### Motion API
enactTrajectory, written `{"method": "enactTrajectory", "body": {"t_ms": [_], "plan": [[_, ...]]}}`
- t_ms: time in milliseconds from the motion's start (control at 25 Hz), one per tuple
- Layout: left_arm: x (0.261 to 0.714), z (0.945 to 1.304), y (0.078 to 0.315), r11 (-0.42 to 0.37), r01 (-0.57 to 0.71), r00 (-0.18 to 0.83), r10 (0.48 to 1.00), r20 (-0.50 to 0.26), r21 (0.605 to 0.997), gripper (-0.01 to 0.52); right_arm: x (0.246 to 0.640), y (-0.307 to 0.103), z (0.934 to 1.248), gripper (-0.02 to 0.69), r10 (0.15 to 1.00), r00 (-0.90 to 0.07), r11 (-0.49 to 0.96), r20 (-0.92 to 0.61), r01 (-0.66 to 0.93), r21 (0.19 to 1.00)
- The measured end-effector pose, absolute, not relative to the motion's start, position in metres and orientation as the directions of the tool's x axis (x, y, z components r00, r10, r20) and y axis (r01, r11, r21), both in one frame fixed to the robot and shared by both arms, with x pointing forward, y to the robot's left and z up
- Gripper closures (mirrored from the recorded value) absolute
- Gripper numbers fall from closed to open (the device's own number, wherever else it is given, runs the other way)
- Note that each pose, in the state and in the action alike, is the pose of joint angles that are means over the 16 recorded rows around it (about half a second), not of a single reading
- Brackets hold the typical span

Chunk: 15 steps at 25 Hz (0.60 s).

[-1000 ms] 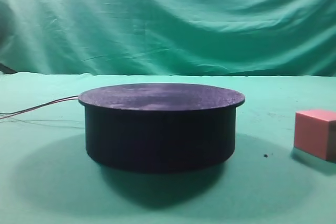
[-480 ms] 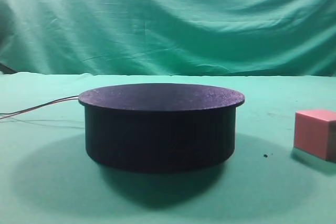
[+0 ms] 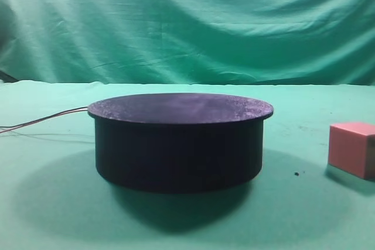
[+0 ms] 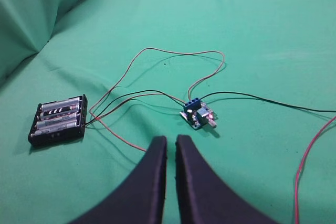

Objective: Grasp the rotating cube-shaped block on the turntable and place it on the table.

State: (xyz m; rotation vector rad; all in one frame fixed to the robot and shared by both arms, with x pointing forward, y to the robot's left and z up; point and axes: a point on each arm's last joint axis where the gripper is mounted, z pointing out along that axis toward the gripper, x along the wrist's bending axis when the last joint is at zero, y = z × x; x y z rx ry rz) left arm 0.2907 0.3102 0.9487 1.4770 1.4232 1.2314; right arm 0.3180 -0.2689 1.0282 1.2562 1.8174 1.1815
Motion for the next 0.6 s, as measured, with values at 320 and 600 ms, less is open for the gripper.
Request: {"method": "enactTrajectory", "body": {"t_ms": [320,600], "plan": [[0.291,0.949,0.310,-0.119,0.286,-0.072,0.987,0.145,0.951,0.514,0.301,-0.287,0.974,0.655,0.983,-0.186,0.041,0.009,0.259,0.965],[0.291,0.949,0.310,-0.119,0.286,-0.072,0.987,0.145,0.951,0.514,0.294,-0.292,0.952,0.634,0.991,-0.133,0.023,0.011,0.250,0.968]]}}
